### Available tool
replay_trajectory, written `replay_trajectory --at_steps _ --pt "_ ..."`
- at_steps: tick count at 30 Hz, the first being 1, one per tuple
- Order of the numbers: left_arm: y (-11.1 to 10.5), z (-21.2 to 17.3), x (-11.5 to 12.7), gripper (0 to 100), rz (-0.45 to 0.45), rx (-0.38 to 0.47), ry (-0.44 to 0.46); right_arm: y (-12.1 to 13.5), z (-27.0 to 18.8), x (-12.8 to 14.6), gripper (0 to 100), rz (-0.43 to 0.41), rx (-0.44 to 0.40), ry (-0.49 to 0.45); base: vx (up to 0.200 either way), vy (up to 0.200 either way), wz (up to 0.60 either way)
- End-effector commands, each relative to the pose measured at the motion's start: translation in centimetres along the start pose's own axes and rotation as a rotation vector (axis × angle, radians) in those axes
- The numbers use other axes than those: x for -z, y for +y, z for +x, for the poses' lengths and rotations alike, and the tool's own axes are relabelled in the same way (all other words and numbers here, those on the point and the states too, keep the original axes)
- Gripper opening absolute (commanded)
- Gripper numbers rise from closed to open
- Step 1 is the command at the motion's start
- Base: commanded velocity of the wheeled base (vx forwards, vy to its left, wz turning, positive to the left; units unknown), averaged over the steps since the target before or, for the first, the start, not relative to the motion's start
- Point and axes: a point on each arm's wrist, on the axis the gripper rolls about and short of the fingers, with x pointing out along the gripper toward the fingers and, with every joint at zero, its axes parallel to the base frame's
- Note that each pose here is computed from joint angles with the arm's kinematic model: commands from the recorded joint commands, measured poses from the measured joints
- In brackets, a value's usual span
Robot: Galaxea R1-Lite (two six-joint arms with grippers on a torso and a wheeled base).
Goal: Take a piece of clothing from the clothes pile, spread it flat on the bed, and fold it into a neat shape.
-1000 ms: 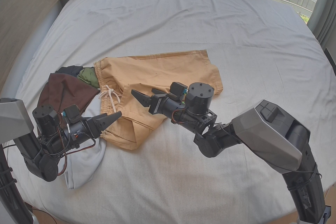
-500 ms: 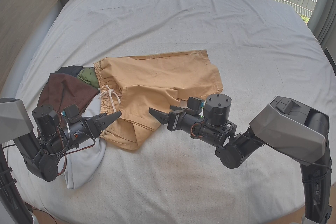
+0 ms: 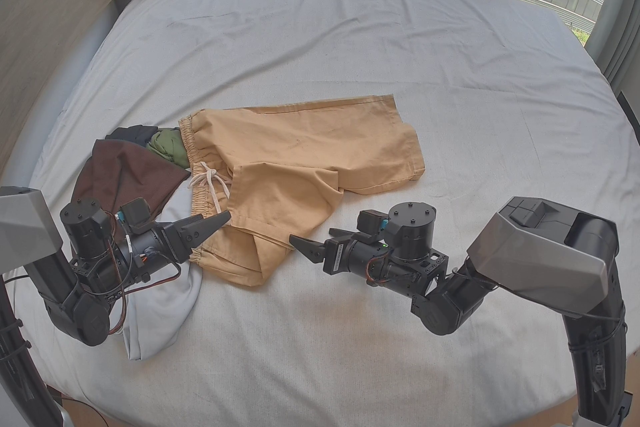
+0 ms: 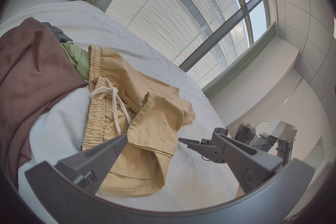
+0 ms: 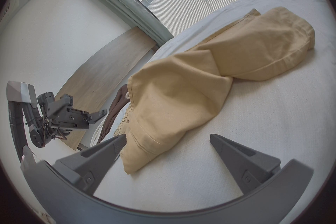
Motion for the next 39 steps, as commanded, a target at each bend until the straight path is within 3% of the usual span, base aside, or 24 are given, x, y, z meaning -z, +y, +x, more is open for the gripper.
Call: replay_trajectory --at_steps 1,14,25,39 --pt "0.0 0.0 0.0 100 0.009 0.000 0.000 -0.4 0.8 0.8 100 0.004 -0.001 0.006 0.000 0.000 0.00" --pt "0.0 0.0 0.0 100 0.023 -0.003 -0.002 -0.4 3.3 1.3 100 0.010 -0.021 -0.004 0.000 0.000 0.00" --pt "0.1 -0.1 -0.1 100 0.024 -0.003 -0.005 -4.8 1.9 -1.5 100 0.020 0.126 -0.090 0.000 0.000 0.00" --pt "0.0 -0.1 -0.1 100 0.024 -0.002 -0.004 -3.4 2.8 -2.8 100 0.007 0.078 -0.139 0.000 0.000 0.00"
